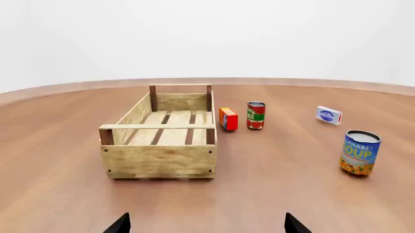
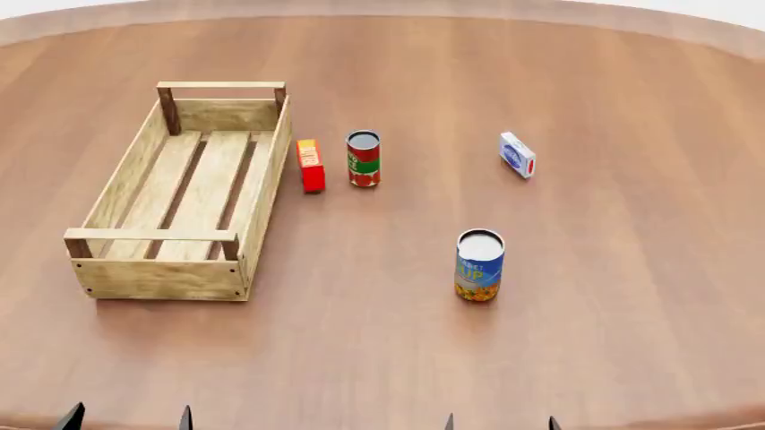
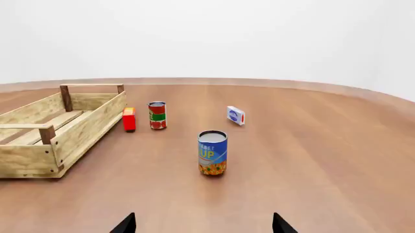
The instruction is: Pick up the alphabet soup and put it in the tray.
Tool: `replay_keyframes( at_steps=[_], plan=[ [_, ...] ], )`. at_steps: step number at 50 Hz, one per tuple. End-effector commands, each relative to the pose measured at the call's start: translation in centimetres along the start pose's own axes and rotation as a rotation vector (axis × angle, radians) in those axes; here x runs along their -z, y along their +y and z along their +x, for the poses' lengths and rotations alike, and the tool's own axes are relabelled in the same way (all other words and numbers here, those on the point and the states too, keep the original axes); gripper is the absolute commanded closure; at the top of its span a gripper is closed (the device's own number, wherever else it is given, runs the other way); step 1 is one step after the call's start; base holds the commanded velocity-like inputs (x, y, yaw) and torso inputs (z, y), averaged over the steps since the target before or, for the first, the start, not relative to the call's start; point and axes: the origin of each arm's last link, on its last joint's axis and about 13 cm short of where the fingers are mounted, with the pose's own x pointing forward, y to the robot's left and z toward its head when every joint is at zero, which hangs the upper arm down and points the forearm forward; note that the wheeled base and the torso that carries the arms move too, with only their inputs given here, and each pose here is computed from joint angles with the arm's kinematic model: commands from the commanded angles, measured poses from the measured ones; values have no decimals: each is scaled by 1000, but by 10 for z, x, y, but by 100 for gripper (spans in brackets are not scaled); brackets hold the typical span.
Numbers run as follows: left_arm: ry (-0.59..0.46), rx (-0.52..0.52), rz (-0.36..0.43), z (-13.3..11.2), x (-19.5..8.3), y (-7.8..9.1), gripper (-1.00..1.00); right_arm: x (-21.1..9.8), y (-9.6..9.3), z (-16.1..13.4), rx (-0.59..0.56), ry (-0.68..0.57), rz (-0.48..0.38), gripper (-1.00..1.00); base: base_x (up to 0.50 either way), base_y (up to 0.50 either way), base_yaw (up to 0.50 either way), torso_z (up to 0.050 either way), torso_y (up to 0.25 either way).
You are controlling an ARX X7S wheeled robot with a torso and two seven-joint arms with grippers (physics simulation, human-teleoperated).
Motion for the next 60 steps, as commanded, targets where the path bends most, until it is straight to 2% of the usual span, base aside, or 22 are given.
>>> replay_keyframes(
  at_steps=[1, 6, 25, 60],
  plan=[
    [1, -1, 1, 0, 0, 0, -100, 3, 1, 0, 9, 9, -39, -100, 0, 0, 0, 0, 0],
    [4, 4, -2, -1, 1, 0, -100, 3, 1, -1, 0, -9, -72, -100, 0, 14, 0, 0, 0],
    [11, 9, -5, 0, 3, -1, -100, 4, 1, 0, -15, -9, -61, -100, 182, 240, 0, 0, 0],
    [4, 10, 7, -1, 3, -1, -100, 3, 2, 0, -27, -7, -56, -100, 422, 249, 0, 0, 0]
  ],
)
